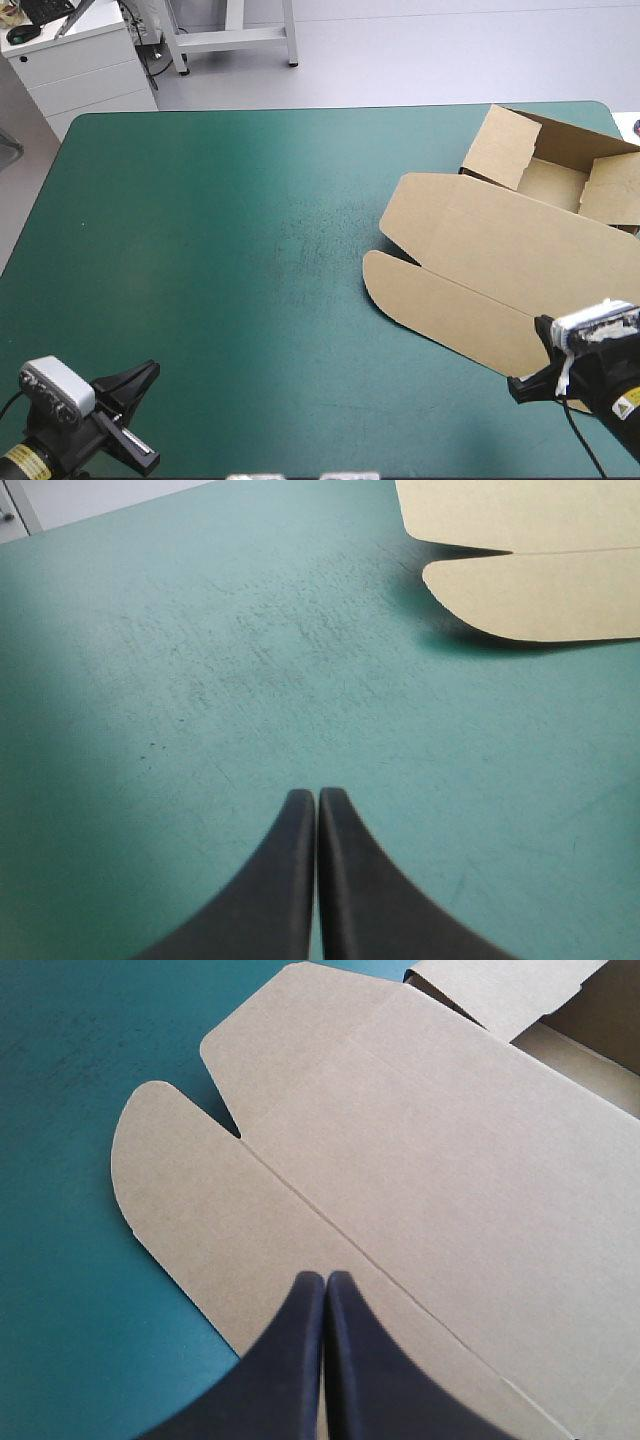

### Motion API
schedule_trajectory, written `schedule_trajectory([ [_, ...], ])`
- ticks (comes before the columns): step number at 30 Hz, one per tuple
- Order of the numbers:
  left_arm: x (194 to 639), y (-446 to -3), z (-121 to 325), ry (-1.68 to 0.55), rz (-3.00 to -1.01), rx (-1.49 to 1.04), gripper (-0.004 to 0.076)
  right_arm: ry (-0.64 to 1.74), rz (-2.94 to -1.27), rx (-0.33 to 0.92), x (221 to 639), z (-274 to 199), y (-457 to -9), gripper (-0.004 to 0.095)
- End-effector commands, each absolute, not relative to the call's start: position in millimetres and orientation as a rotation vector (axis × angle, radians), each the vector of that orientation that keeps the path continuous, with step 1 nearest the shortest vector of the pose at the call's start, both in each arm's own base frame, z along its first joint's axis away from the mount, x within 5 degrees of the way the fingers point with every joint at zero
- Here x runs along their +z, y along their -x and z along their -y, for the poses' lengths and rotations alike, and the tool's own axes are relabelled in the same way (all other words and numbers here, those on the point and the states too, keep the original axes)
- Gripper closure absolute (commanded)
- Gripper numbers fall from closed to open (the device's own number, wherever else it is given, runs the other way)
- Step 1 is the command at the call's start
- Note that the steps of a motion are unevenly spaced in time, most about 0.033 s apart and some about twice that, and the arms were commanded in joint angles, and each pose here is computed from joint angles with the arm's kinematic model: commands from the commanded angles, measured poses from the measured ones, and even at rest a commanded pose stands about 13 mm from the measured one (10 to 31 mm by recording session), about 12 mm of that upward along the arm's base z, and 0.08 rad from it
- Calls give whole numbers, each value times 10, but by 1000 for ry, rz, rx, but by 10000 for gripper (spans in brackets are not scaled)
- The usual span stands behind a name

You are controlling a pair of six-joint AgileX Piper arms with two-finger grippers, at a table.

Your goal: Fold the box

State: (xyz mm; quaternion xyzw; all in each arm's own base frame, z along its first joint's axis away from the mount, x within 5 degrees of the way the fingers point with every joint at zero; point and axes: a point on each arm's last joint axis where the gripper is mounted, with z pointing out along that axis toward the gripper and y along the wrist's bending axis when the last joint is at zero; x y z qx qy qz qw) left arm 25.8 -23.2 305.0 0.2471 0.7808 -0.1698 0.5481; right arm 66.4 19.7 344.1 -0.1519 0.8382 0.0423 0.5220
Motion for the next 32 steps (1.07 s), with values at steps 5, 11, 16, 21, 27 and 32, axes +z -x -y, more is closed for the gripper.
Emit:
schedule_trajectory([
  [5, 2928, -111, 133, -536, -1691, -418, 734, 314, -1810, 76, 3207, -154, -450, 928],
  [11, 2907, -46, 95, -522, -1645, -425, 734, 237, -1716, 71, 3032, -105, -295, 928],
  [16, 2907, -46, 95, -522, -1645, -425, 734, 149, -1685, 86, 2934, -56, -166, 928],
  [21, 2910, -47, 95, -520, -1641, -426, 734, 109, -1669, 102, 2913, -37, -93, 928],
  [27, 2910, -47, 95, -518, -1642, -428, 734, 90, -1671, 100, 2912, -25, -94, 928],
  [32, 2910, -47, 95, -522, -1640, -424, 734, 90, -1668, 100, 2915, -25, -95, 928],
])
